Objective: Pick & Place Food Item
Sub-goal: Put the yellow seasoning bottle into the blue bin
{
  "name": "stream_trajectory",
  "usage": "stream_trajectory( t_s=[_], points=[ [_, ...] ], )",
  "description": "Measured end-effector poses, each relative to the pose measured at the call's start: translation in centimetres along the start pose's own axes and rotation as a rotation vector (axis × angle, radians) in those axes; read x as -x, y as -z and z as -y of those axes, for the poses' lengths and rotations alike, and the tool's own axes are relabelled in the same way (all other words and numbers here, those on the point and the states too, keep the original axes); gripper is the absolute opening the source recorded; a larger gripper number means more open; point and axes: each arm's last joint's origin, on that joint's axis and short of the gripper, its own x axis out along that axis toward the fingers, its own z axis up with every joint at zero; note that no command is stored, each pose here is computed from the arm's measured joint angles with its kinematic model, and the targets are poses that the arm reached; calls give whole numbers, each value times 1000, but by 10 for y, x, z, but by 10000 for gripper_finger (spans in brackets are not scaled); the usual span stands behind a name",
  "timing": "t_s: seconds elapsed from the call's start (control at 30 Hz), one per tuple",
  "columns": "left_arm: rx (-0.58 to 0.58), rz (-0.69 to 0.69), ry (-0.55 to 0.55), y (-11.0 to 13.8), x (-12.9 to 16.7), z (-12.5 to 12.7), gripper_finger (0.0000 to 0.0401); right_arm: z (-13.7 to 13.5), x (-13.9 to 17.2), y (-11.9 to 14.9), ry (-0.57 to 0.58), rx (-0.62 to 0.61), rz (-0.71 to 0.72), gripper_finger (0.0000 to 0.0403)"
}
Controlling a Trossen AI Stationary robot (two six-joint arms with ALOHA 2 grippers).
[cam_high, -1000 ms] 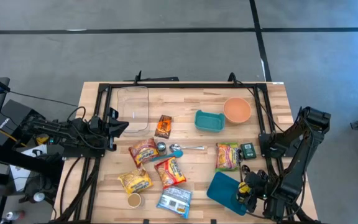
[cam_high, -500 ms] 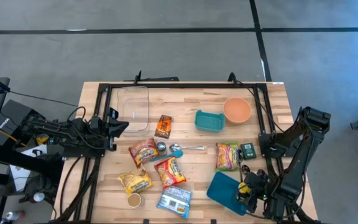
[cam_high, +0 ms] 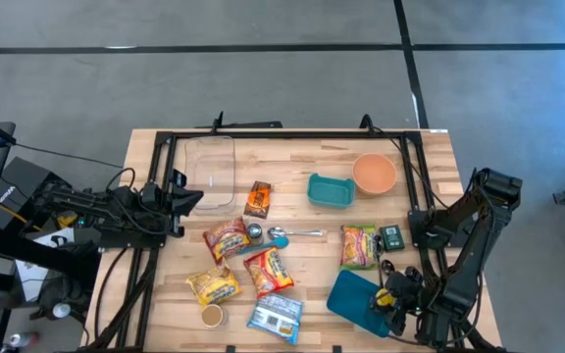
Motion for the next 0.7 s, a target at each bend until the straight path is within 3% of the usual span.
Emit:
stream_trajectory(
  t_s=[0.7],
  points=[
    [0,0,-3,0,0,0,13,7,9,-6,21,7,-22,271]
  ],
)
